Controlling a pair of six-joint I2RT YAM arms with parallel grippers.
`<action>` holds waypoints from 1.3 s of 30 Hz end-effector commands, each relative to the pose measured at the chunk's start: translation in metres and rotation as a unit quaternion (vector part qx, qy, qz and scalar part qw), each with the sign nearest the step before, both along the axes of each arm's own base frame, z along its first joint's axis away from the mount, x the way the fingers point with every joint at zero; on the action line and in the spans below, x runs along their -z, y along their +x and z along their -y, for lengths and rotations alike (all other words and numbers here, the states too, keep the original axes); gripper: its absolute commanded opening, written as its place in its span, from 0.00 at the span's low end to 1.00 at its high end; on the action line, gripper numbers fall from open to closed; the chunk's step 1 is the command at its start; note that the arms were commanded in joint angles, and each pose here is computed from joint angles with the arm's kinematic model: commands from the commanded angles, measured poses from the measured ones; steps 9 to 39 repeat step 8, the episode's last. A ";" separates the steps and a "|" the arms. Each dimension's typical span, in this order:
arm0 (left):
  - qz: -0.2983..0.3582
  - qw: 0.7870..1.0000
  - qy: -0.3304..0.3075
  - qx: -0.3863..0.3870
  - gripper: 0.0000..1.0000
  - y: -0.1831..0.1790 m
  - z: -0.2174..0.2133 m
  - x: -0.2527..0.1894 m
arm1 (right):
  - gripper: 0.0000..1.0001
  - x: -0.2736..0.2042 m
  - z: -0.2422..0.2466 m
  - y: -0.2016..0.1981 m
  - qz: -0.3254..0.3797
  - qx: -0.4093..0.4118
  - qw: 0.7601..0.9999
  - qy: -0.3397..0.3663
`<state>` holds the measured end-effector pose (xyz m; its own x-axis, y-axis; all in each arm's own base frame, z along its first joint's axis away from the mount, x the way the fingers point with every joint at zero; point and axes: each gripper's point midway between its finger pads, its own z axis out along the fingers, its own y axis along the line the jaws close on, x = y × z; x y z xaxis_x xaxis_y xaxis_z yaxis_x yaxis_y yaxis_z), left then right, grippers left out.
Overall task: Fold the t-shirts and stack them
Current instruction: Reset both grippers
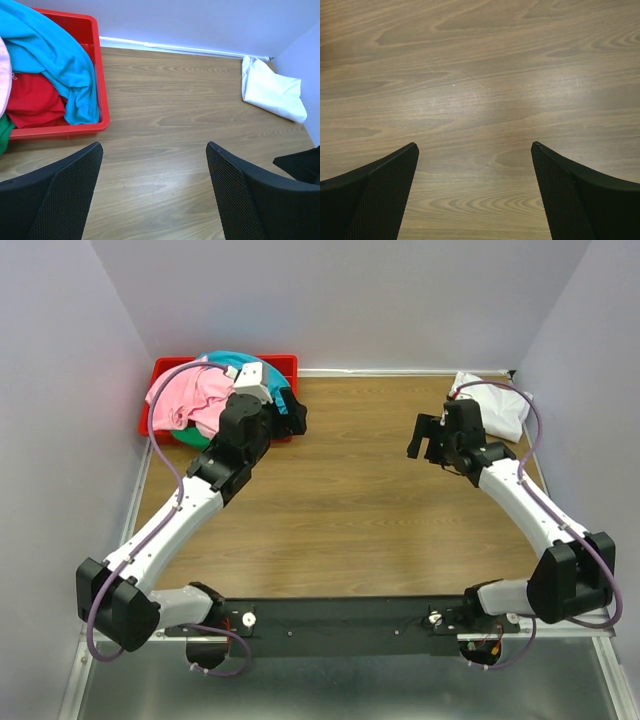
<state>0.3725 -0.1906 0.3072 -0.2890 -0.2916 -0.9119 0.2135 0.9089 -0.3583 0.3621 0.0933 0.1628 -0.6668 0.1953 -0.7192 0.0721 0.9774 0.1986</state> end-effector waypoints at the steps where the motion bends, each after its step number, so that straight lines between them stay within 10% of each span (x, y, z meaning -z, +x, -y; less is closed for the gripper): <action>1: 0.019 0.999 -0.003 -0.039 0.92 0.000 -0.016 -0.008 | 1.00 -0.015 0.000 0.003 0.026 0.004 1.000 0.005; 39: 0.029 0.998 0.005 -0.056 0.92 -0.003 -0.025 -0.013 | 1.00 -0.024 0.000 0.010 0.038 0.009 0.999 0.006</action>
